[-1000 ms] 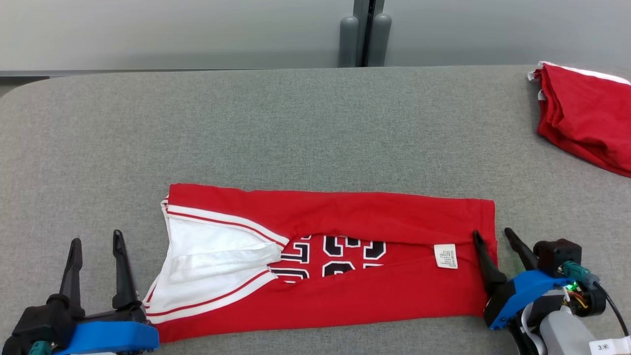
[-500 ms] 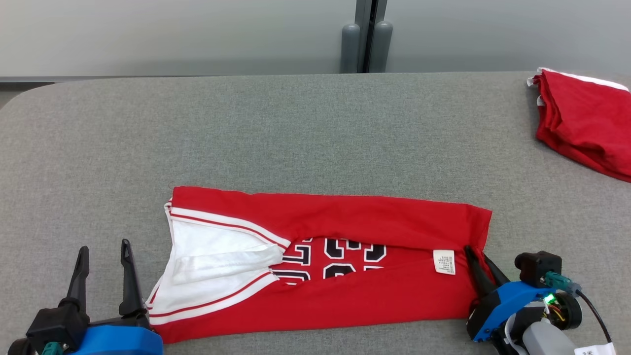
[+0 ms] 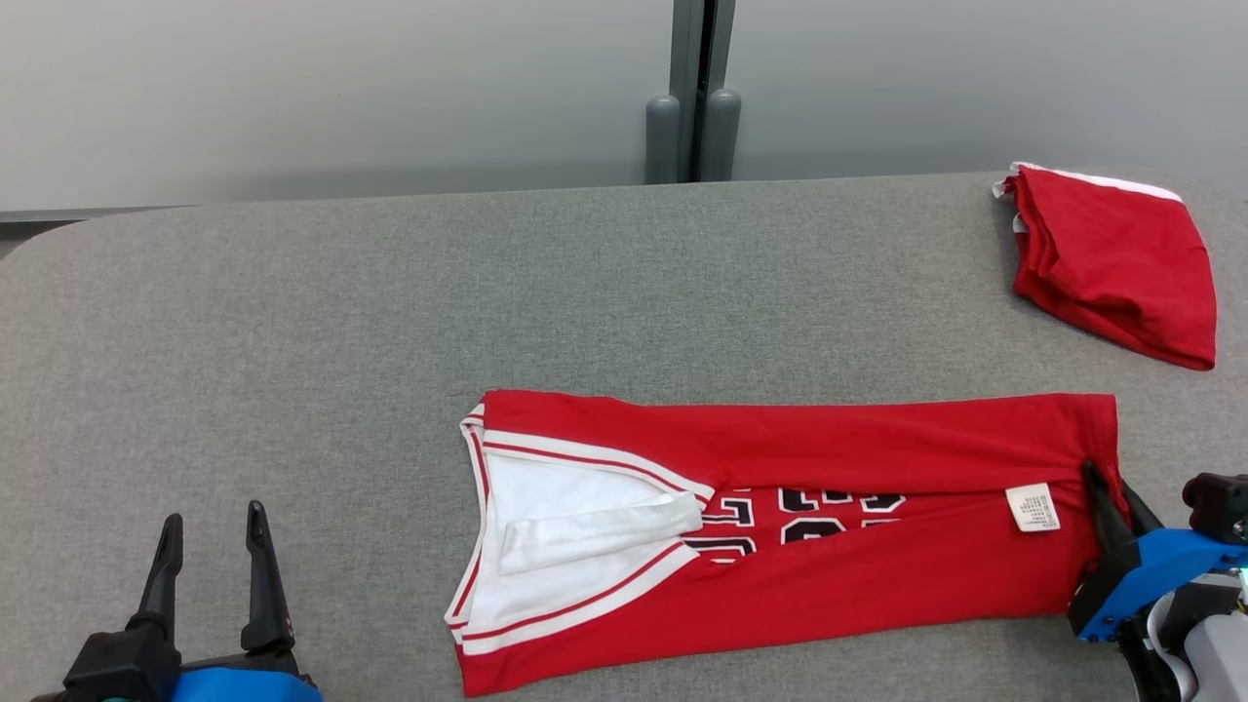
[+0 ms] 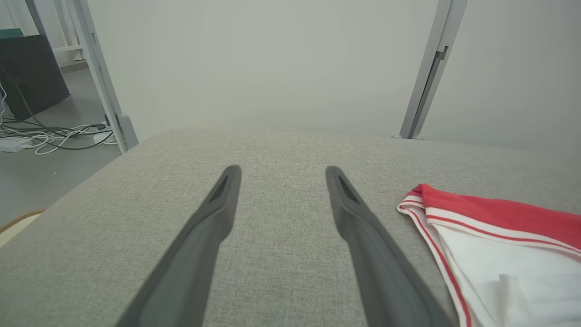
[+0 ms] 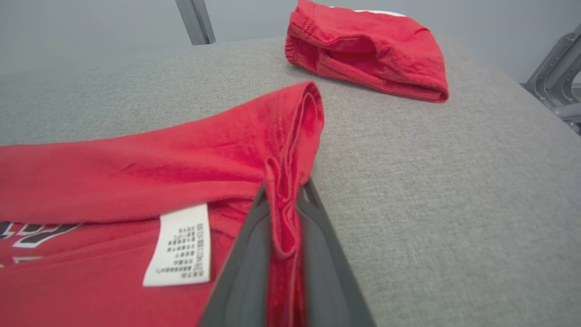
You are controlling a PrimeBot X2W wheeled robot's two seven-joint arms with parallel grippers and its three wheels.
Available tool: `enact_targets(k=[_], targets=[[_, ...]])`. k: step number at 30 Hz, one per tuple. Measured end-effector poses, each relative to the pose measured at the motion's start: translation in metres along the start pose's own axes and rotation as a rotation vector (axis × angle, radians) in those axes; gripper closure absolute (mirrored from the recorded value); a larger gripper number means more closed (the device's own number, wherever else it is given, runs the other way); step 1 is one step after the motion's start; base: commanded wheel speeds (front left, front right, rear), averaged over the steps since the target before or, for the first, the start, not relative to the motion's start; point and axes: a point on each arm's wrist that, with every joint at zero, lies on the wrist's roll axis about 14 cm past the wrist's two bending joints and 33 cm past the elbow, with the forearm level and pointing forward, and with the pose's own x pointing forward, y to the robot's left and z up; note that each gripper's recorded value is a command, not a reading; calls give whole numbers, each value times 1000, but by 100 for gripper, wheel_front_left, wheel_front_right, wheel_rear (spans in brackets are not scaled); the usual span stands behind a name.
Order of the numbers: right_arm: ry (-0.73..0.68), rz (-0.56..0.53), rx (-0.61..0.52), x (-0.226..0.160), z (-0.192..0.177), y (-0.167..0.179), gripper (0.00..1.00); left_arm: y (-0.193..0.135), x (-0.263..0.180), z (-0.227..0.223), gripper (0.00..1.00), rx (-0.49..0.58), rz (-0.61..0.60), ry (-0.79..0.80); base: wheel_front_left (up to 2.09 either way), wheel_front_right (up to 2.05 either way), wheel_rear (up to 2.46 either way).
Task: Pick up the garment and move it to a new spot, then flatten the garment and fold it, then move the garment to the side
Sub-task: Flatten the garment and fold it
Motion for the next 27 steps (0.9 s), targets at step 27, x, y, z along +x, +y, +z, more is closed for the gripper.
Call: enact_targets(k=[27], targets=[[-24, 634, 79, -27, 44, 246, 100, 2, -2, -3, 0, -9, 7, 9, 0, 0, 0]])
